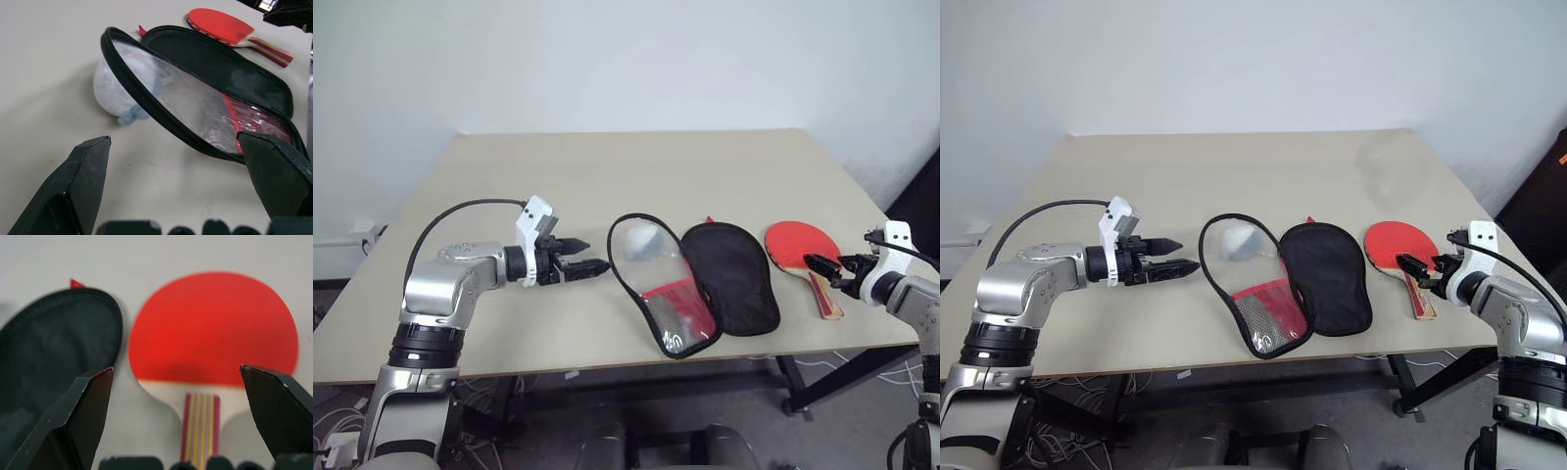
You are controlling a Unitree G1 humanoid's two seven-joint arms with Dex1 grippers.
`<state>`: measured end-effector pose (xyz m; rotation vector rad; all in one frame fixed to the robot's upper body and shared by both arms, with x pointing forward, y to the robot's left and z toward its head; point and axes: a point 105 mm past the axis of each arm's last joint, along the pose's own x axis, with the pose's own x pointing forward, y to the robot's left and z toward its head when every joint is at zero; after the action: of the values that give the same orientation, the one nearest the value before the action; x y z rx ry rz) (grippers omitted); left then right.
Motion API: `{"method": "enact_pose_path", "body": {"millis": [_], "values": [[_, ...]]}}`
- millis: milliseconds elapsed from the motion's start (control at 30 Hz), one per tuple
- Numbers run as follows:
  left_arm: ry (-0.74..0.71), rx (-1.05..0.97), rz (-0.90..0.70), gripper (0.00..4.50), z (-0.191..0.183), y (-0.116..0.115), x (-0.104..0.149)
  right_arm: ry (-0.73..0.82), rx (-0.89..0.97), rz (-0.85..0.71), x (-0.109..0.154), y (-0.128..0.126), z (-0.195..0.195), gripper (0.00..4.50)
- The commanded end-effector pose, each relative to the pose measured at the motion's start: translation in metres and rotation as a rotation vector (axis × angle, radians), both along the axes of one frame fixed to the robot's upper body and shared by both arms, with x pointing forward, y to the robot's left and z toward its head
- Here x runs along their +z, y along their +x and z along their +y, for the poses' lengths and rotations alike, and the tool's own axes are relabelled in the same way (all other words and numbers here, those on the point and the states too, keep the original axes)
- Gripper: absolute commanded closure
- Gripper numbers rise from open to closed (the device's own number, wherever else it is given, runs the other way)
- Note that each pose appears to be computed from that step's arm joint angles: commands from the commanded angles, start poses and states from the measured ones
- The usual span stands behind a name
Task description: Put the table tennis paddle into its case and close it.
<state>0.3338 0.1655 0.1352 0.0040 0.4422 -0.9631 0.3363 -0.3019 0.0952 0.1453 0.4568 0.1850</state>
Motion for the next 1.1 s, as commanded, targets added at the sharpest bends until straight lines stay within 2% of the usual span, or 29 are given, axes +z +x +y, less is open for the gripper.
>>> {"method": "enact_pose_path", "body": {"millis": [33,367,567,667,1100], "values": [[0.000,-0.072,-0.075,0.00,-0.012,-0.003,0.022,-0.074,-0.017,-0.076,0.024,0.005,-0.008,0.03],[0.056,-0.120,-0.051,0.00,-0.014,-0.017,0.024,-0.026,-0.015,0.026,0.005,0.009,-0.003,0.03],[0.082,-0.150,-0.070,0.00,-0.012,-0.024,0.035,-0.035,-0.020,0.089,-0.009,0.010,-0.006,0.03],[0.088,-0.159,-0.079,0.00,-0.014,-0.025,0.037,-0.033,-0.024,0.140,-0.019,0.007,-0.008,0.03],[0.089,-0.238,-0.102,0.00,-0.026,-0.030,0.044,-0.013,-0.030,0.211,-0.031,-0.008,-0.013,0.03]]}}
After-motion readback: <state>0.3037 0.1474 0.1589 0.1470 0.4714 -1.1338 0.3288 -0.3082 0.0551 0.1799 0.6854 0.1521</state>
